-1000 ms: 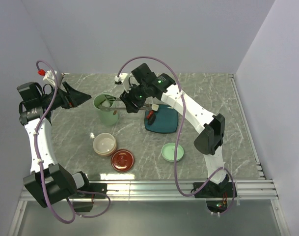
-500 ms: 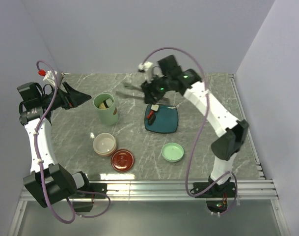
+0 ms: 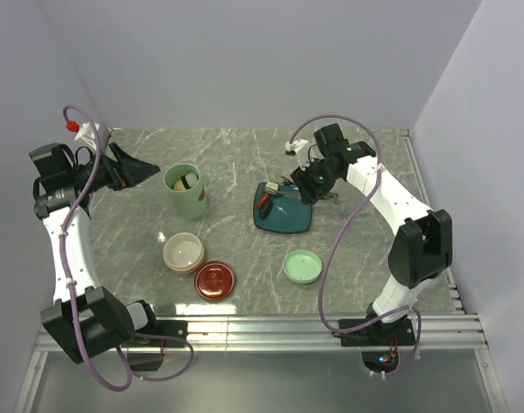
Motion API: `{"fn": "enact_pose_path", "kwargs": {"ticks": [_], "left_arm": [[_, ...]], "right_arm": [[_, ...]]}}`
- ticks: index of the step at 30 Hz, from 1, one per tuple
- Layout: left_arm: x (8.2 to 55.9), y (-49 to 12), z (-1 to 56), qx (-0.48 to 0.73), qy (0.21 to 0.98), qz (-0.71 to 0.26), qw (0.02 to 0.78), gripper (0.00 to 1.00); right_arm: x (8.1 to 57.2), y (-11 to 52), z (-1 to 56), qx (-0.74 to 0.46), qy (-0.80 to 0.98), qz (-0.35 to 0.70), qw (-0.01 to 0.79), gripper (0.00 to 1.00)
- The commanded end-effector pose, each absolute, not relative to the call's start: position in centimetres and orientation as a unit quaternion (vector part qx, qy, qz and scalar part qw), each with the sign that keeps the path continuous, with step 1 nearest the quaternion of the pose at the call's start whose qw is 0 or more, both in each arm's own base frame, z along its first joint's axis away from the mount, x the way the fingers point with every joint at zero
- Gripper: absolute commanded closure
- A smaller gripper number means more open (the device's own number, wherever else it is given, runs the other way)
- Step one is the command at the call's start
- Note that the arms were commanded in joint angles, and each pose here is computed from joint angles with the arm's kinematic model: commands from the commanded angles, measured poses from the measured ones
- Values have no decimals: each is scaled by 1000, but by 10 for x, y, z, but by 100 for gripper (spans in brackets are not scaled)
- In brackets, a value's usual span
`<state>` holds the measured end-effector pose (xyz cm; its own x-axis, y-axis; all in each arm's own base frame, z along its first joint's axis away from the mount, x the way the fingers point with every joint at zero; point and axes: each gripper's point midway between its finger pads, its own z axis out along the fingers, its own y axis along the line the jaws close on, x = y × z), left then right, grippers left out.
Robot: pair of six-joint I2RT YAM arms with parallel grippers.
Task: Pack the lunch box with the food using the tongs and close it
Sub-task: Pick up the food using the clamp
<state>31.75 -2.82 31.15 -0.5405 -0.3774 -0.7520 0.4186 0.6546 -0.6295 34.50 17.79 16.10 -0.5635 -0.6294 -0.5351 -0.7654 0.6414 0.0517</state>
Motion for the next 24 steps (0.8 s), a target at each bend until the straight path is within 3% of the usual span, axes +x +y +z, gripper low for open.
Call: {"fn": "enact_pose_path", "kwargs": {"ticks": [1,24], "left_arm": [[315,-29,326,34,764,-410,497,1],[318,-27,321,32,767,-408,494,1]], "right_arm": [[368,167,168,-410,860,108,286,45],[376,156,143,-440,854,102,257,42]]}}
